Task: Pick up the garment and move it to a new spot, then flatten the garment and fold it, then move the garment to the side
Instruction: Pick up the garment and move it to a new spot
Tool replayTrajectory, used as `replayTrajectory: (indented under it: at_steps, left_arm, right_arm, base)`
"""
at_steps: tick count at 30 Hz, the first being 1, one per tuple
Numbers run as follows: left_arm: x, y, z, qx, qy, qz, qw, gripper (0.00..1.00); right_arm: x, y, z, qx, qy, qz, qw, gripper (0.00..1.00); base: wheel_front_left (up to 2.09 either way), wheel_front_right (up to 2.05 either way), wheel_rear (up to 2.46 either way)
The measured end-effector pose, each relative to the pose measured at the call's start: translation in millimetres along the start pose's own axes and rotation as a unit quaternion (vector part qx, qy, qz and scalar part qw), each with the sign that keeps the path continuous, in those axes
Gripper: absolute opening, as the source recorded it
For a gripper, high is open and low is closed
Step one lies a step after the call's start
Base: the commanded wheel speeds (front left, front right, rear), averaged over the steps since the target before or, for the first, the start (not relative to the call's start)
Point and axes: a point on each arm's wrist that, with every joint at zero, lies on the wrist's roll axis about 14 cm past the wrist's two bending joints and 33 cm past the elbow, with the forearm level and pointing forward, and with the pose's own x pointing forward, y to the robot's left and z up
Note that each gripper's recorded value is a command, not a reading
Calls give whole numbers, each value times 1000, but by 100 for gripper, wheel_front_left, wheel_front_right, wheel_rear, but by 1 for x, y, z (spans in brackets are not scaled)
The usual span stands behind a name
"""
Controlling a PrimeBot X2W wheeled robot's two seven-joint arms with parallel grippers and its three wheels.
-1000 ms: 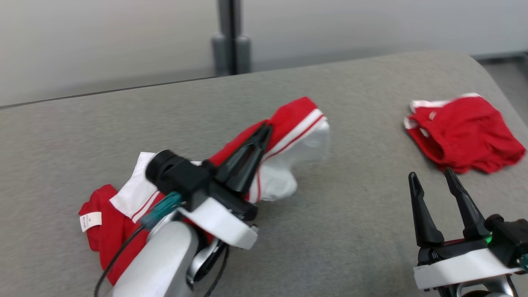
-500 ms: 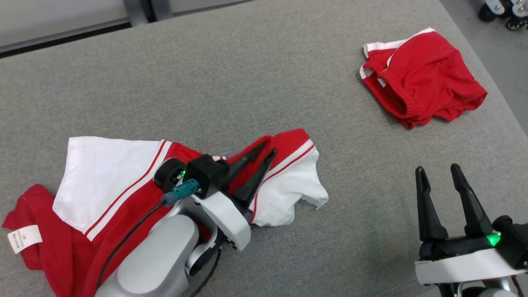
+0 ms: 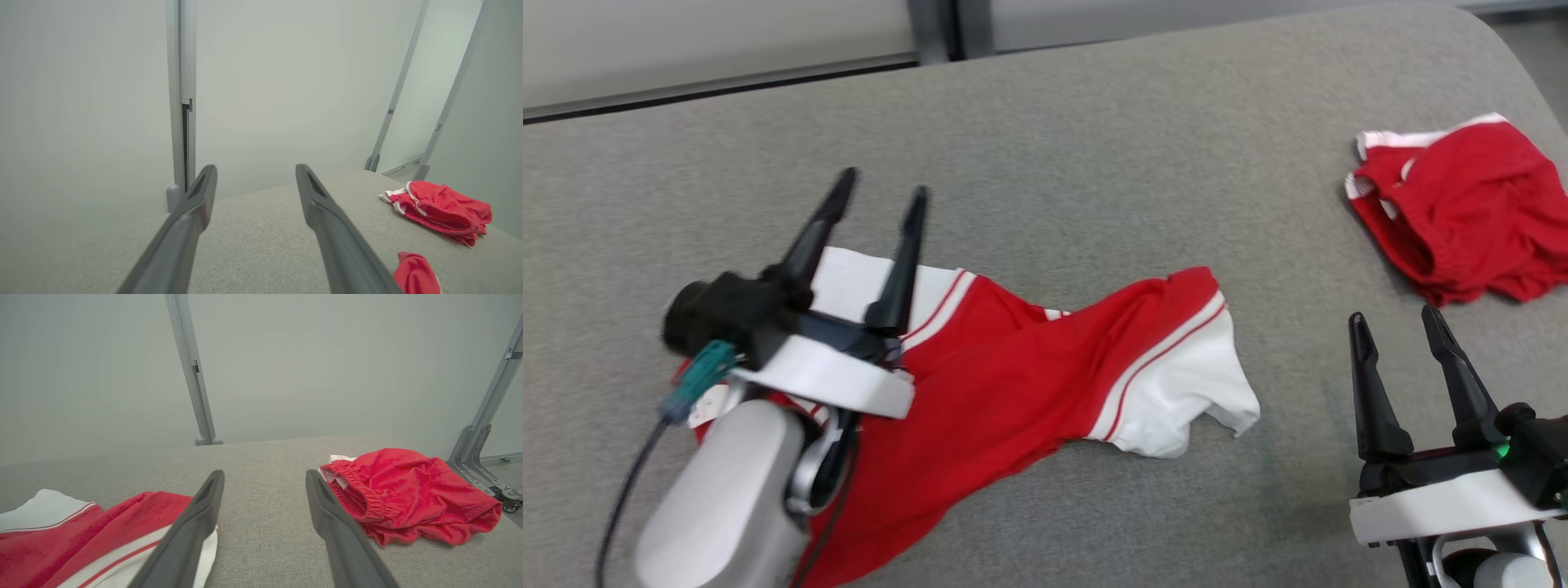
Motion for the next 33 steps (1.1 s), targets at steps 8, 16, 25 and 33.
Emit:
replayTrajectory:
  at_steps: [8,16,25,33]
  left_arm:
    - [-86,91,40,45,-27,175,983,100]
    - [-168,113,47,51,-18,248,967,100]
    - [-207,90,46,54,-3,237,970,100]
    - [-218,62,50,50,-3,219,974,100]
  right_arm:
    - [5,29,14,-4,-11,46,999,100]
    - [-7,44,20,-9,-9,78,997,100]
    - [-29,51,22,-8,-6,94,996,100]
    - [-49,43,23,-8,-7,87,996,100]
  base:
    - [0,0,0]
    - [0,0,0]
    - [0,0,0]
    - [0,0,0]
